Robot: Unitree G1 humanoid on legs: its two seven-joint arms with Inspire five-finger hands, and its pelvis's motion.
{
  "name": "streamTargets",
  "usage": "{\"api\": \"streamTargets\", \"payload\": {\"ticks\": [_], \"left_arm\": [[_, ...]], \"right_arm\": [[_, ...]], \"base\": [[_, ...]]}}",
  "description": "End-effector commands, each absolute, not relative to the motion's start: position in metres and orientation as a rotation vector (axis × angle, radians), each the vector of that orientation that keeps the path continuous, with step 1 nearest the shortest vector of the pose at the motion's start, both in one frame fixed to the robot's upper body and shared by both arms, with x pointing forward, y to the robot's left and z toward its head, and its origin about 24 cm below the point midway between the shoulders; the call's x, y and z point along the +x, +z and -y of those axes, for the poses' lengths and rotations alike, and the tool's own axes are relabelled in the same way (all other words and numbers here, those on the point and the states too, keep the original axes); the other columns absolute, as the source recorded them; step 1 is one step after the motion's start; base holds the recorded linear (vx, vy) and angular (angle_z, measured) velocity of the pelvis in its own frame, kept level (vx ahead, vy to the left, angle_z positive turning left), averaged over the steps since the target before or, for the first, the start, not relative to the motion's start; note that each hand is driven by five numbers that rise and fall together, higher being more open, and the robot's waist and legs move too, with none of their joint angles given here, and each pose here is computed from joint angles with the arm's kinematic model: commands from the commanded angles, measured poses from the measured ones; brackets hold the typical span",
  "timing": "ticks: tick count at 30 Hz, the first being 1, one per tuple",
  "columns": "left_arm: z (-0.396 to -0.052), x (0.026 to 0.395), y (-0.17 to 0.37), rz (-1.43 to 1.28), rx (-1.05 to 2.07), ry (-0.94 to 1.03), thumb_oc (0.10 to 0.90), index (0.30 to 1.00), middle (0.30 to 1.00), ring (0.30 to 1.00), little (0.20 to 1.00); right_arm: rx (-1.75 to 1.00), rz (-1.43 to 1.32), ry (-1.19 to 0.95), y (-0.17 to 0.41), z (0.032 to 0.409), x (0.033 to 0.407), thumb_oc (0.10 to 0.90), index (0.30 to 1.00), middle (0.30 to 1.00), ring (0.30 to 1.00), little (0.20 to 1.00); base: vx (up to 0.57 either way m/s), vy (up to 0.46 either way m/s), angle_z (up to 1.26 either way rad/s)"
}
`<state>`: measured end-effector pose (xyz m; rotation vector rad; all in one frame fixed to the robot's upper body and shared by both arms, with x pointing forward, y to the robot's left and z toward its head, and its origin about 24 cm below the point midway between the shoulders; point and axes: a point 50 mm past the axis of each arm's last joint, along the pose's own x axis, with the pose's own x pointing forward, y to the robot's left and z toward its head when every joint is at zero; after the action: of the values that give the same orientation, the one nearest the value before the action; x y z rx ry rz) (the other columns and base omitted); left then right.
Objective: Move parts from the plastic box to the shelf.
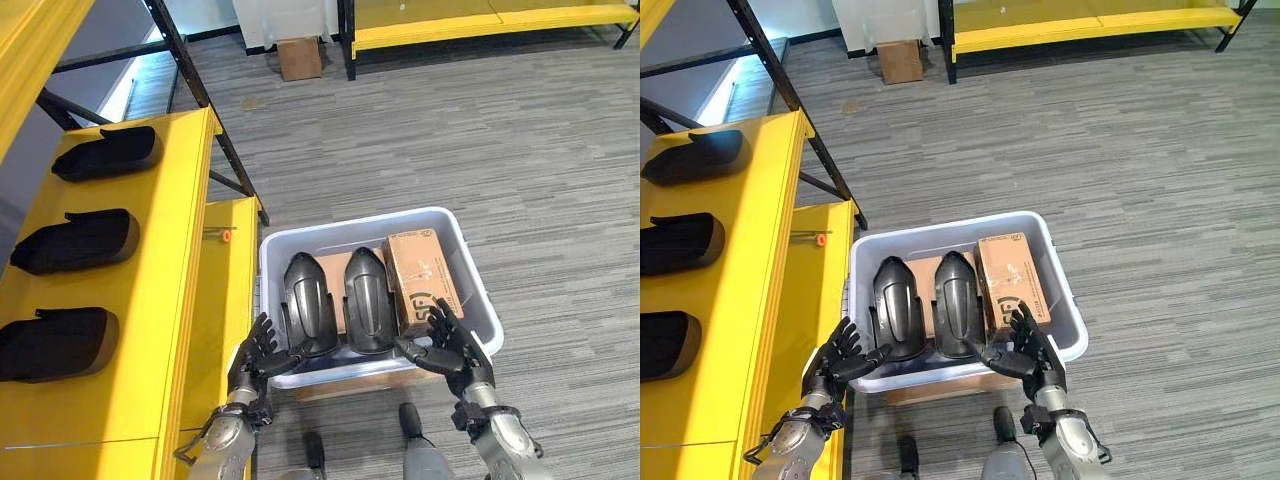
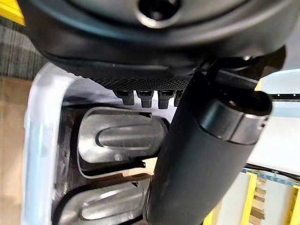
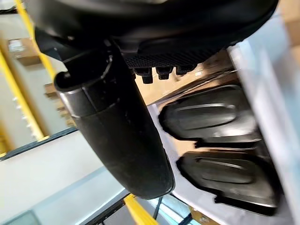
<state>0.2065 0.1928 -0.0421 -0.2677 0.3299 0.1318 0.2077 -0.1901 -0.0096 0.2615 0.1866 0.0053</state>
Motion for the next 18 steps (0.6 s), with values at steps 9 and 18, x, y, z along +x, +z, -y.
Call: {"api": "streamTargets", "payload": {"ticks": [9, 18], "left_arm": [[-0.211, 0.220, -0.011, -0.165, -0.184, 0.090, 0.900, 1.000, 1.000, 1.000, 1.000], [-0.214, 0.221, -0.007, -0.161, -0.169, 0.079, 0.900, 1.000, 1.000, 1.000, 1.000]], "right_arm": [[-0.249, 0.236, 0.071, 0.091, 0.223, 0.251, 0.900, 1.000, 1.000, 1.000, 1.000], [-0.454, 0.306, 0.193, 0.123, 0.209, 0.278, 0.900, 1.000, 1.000, 1.000, 1.000]], "base": [[0.04, 0.027, 0.04], [-0.03, -0.002, 0.13]]}}
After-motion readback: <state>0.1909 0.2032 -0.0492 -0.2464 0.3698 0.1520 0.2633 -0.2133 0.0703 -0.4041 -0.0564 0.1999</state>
